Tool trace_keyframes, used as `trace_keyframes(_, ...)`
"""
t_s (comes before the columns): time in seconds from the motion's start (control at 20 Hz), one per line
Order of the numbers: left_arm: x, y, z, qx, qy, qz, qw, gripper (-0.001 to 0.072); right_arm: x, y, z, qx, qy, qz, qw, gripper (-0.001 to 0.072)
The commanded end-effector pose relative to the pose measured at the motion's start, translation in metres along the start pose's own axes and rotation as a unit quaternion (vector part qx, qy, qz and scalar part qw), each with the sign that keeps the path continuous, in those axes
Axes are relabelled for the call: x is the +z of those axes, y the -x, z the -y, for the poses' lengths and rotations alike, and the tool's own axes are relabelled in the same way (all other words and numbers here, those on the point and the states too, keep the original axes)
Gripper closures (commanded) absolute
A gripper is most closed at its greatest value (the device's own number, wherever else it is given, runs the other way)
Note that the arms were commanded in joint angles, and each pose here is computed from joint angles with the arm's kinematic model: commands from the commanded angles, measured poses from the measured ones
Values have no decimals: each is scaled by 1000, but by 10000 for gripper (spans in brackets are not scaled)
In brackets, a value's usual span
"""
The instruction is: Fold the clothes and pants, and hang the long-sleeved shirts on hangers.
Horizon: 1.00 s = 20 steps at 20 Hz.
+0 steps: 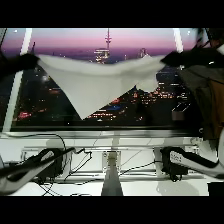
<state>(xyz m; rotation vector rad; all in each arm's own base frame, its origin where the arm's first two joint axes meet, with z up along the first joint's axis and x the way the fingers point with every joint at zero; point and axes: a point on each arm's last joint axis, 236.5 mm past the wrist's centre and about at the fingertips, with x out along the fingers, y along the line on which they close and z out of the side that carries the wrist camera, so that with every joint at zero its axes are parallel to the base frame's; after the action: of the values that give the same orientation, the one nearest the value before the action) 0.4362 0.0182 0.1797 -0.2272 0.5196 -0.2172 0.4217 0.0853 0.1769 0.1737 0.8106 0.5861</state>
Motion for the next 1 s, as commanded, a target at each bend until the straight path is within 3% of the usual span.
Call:
trace_keyframes(0.0,116,122,32,69,-66,237,967,693,64,110,-76,-35,109,141,983,698)
trace_keyframes(0.15,168,253,70,114,-98,422,894,693,80,190,-143,-45,177,230,956,698)
trace_keyframes(0.35,172,375,117,130,-121,555,813,693,74,273,-215,-44,198,328,923,698)
trace_keyframes(0.5,165,400,127,154,-153,571,792,694,72,309,-238,-58,216,384,896,699)
trace_keyframes(0.6,166,374,120,149,-153,540,814,696,75,305,-224,-69,189,379,903,699)
trace_keyframes(0.65,164,340,111,140,-154,497,843,697,76,289,-208,-73,166,355,917,699)
trace_keyframes(0.8,122,187,67,82,-112,282,949,697,73,215,-150,-57,92,252,962,699)
trace_keyframes(0.95,34,37,17,26,-41,53,997,696,49,109,-71,-33,-5,118,992,698)
